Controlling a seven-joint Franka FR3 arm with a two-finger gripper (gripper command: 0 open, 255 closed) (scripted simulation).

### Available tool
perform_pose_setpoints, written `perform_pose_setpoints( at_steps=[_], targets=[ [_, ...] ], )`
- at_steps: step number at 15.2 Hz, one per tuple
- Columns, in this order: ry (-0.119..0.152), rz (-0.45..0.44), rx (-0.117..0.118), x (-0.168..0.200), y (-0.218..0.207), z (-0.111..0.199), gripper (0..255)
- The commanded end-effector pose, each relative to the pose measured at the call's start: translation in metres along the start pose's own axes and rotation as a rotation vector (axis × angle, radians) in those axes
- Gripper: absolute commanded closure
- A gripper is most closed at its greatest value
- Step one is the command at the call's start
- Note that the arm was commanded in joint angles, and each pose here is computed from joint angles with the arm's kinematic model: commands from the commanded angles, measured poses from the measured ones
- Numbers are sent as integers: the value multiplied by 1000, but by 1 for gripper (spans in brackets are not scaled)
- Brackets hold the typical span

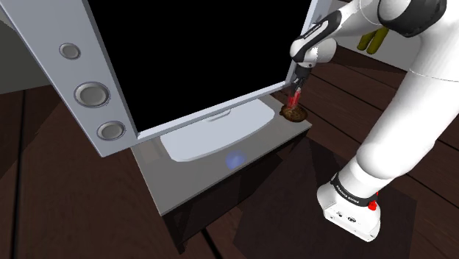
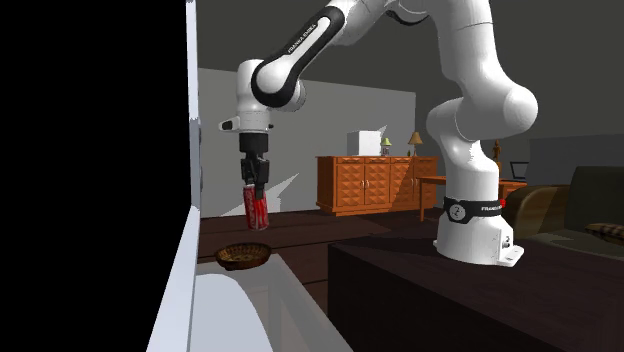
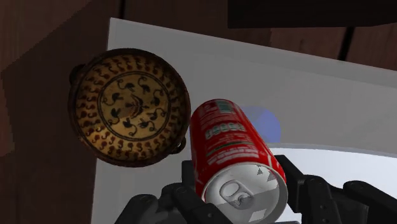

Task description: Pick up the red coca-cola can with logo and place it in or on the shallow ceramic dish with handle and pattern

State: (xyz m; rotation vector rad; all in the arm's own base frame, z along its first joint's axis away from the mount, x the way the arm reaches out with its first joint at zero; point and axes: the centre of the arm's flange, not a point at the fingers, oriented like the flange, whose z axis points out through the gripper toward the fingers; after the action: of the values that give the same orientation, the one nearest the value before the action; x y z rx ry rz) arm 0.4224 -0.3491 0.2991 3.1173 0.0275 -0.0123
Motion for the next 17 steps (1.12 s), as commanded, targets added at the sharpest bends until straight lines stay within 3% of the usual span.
perform_pose_setpoints(
  at_steps=[1,8,17],
  targets=[
    [0,-2,0,-3,27,-2,255],
    [0,-2,0,-11,121,-10,255],
    [0,-2,0,-10,120,38,255]
  ],
)
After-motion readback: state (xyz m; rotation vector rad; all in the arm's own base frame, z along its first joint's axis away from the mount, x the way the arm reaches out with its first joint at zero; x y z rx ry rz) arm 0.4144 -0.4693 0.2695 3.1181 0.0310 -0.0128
